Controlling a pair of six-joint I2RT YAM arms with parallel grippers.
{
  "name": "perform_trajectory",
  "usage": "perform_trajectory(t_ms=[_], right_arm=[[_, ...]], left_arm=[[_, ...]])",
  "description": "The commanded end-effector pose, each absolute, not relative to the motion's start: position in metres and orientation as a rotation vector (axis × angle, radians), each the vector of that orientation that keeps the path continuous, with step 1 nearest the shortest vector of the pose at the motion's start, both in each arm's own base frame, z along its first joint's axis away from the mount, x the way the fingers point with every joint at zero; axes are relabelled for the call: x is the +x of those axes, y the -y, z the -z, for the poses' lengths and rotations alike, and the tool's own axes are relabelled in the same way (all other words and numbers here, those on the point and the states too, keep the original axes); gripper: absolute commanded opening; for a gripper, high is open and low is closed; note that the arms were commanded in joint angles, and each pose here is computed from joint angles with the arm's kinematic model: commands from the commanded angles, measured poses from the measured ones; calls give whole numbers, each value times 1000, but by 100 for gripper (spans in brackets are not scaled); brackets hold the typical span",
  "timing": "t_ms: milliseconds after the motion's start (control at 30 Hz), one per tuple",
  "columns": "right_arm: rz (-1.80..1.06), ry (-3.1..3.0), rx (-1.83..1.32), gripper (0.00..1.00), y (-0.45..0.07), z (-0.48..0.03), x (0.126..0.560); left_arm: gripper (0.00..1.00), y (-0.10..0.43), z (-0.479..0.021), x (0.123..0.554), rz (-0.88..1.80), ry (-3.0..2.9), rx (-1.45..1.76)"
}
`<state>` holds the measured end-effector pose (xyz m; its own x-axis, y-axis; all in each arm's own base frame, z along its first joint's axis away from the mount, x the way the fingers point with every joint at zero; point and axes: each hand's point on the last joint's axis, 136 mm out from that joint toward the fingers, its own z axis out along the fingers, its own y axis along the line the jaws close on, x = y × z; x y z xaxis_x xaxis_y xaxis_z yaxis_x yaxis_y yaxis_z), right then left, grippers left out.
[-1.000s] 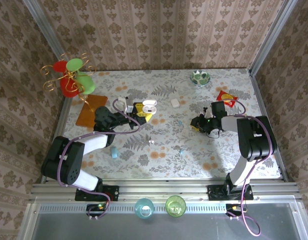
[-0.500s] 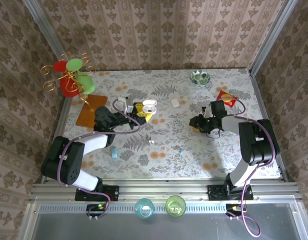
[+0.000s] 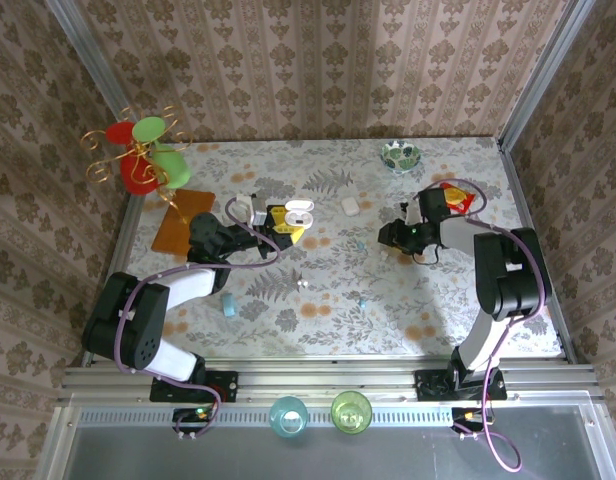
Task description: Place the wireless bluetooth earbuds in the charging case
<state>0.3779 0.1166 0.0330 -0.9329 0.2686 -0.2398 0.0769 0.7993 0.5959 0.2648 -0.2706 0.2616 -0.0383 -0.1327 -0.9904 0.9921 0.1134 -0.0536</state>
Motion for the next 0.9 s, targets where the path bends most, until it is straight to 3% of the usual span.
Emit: perform_trajectory(t_ms=[0, 867], right_arm=[[-899, -2731, 232, 41, -122, -22, 368], [-1078, -2693, 192, 32, -138, -29, 341]], left_arm=[[33, 271, -275, 257, 1187, -1119, 1040], [33, 272, -275, 257, 1192, -1119, 1041]])
